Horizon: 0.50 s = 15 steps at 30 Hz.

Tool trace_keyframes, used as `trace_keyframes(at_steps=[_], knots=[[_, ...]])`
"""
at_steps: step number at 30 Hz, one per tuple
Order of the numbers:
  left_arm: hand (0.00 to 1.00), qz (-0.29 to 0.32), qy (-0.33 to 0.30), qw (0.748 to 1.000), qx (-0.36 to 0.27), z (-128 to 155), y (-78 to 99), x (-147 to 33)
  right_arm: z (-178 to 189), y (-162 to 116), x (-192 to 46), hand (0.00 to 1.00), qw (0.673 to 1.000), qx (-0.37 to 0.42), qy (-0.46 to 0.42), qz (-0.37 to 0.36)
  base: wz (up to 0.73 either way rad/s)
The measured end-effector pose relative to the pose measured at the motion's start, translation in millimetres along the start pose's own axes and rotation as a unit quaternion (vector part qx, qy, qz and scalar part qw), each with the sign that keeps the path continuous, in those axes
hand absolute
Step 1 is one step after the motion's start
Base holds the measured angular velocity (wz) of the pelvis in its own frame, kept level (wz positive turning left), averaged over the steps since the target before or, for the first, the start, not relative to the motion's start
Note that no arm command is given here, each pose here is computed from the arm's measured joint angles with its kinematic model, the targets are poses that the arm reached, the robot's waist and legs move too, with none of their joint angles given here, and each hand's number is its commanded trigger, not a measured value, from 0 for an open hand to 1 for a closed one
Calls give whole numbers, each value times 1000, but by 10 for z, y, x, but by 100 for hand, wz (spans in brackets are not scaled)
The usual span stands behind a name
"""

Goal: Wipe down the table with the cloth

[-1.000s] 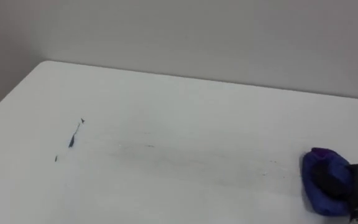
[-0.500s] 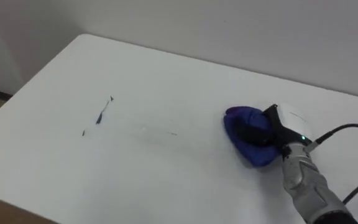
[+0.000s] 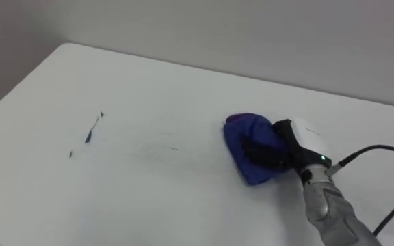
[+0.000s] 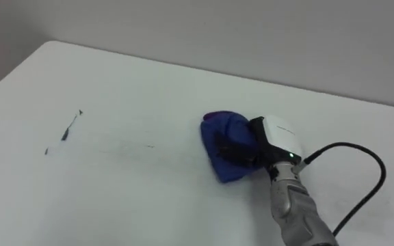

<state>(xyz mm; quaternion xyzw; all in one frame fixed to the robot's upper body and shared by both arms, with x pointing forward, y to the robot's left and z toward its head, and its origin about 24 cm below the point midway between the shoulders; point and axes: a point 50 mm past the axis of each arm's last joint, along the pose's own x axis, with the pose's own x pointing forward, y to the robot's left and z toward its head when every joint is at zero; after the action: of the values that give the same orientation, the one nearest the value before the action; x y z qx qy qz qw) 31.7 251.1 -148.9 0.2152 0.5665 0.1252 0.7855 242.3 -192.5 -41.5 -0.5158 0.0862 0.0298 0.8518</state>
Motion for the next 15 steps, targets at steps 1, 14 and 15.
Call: trace_keyframes(at_steps=[1, 14, 15], knots=[[0, 1, -4, 1000, -5, 33, 5, 6, 10, 15, -13, 0, 1000, 3, -4, 2, 0], [0, 3, -44, 996, -72, 205, 49, 20, -287, -144, -85, 0, 998, 25, 50, -12, -7], [0, 6, -42, 996, -75, 190, 62, 21, -348, -179, -100, 0, 997, 30, 63, -20, -20]])
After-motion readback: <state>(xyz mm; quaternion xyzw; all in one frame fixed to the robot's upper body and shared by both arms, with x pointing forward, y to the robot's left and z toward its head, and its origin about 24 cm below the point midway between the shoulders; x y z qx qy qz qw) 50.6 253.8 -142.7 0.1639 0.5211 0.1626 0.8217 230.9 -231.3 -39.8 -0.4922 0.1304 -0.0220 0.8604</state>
